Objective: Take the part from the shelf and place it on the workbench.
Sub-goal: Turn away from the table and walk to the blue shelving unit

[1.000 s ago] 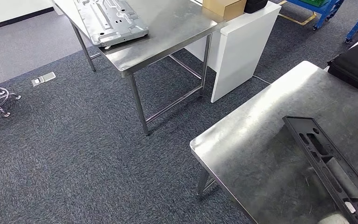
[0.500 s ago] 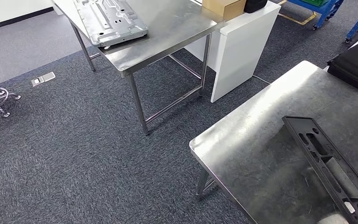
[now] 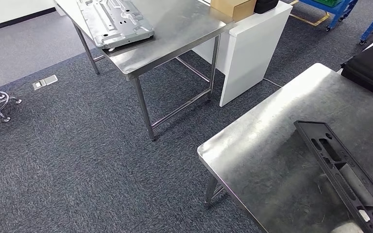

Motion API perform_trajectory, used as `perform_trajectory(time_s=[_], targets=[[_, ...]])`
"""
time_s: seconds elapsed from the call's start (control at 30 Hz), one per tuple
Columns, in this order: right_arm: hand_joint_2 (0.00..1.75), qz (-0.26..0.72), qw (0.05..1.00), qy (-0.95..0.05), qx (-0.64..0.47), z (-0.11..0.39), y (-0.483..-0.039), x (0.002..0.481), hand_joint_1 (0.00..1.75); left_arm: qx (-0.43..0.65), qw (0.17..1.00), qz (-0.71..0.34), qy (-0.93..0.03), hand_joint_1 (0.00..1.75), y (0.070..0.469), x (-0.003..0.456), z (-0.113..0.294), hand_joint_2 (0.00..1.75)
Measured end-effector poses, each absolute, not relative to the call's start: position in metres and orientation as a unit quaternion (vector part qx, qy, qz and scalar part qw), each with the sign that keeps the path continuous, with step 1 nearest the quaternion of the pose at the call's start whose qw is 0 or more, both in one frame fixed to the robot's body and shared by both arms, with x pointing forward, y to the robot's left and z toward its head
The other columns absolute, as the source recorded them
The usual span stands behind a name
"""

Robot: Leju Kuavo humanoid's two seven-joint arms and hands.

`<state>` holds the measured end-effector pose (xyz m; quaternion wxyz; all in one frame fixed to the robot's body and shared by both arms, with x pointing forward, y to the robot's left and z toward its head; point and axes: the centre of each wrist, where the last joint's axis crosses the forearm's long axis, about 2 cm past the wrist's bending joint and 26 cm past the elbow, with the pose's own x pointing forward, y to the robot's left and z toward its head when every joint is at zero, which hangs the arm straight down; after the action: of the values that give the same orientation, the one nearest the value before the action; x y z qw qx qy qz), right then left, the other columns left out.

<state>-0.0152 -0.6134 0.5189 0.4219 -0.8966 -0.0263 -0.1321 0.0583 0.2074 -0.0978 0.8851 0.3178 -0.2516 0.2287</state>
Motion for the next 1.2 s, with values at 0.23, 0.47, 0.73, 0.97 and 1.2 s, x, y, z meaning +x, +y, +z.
perform_trajectory(time_s=[0.23, 0.47, 0.73, 0.97, 1.2], targets=[[0.00, -0.114, 0.423, -0.030, -0.898, 0.520, -0.612, -0.014, 0.00, 0.319, 0.884, 0.235, -0.248, 0.00, 0.207, 0.058, -0.098, 0.00], [0.00, -0.105, 0.424, -0.033, -0.899, 0.518, -0.613, -0.014, 0.00, 0.320, 0.884, 0.236, -0.245, 0.00, 0.208, 0.057, -0.098, 1.75], [0.00, -0.062, 0.452, -0.056, -0.888, 0.497, -0.618, -0.010, 0.00, 0.318, 0.886, 0.247, -0.230, 0.00, 0.208, 0.056, -0.098, 1.75], [0.00, -0.051, 0.468, -0.067, -0.880, 0.499, -0.621, -0.011, 0.00, 0.313, 0.889, 0.253, -0.218, 0.00, 0.208, 0.056, -0.098, 1.75], [0.00, -0.101, 0.494, -0.050, -0.862, 0.483, -0.604, -0.010, 0.00, 0.313, 0.890, 0.256, -0.211, 0.00, 0.208, 0.056, -0.098, 1.75]])
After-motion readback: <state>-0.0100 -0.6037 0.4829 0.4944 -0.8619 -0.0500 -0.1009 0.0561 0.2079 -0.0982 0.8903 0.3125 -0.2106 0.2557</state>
